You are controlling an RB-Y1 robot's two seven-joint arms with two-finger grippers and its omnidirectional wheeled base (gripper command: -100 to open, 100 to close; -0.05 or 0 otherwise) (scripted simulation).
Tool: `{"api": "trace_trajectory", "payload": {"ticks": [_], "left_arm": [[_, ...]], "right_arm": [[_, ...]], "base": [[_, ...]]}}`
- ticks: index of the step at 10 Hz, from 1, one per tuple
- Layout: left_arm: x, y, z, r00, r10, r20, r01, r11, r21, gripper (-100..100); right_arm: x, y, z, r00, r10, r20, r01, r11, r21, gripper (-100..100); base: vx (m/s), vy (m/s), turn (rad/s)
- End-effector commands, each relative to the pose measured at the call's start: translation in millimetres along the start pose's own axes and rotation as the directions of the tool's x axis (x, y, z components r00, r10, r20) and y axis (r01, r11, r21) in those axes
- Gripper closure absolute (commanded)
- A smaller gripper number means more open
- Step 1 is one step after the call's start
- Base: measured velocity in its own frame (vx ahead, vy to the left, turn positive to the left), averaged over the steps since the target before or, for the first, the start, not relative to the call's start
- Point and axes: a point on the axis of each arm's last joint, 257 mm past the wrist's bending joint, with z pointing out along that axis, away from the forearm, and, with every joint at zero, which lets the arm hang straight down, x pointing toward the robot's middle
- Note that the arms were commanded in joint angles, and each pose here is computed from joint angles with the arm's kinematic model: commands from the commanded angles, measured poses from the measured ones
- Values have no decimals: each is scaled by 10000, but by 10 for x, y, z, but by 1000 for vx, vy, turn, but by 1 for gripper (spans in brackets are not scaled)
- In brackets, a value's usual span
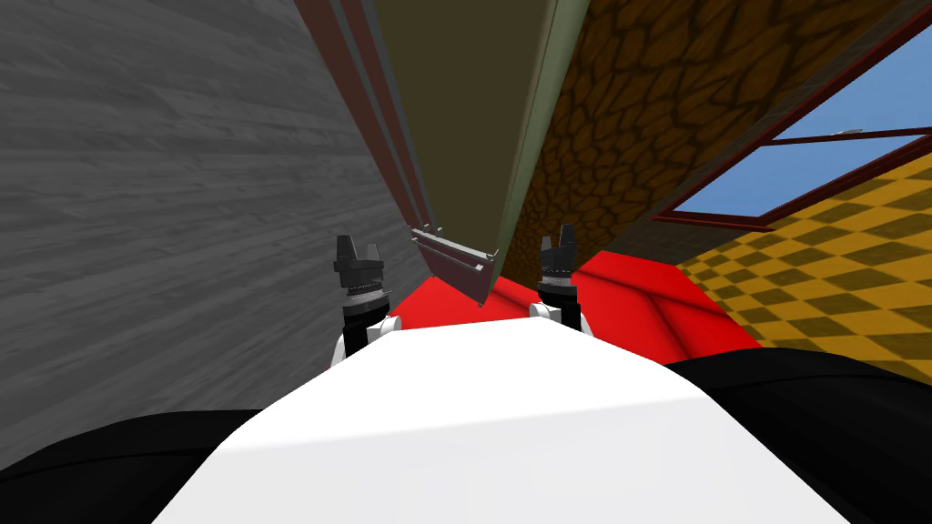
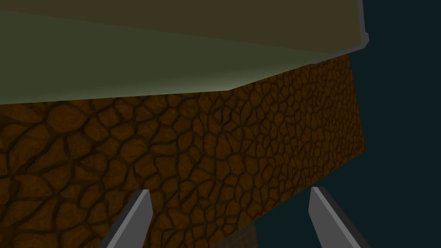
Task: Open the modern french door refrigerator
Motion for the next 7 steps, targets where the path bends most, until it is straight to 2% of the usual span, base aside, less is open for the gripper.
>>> {"api": "trace_trajectory", "payload": {"ticks": [1,7], "left_arm": [[0,0,0,10000,0,0,0,10000,0,0],[0,-1,0,10000,0,0,0,10000,4,0]], "right_arm": [[0,0,0,10000,0,0,0,10000,0,0],[0,2,0,10000,0,0,0,10000,-4,0]], "base": [[0,0,0],[0,0,0]]}}
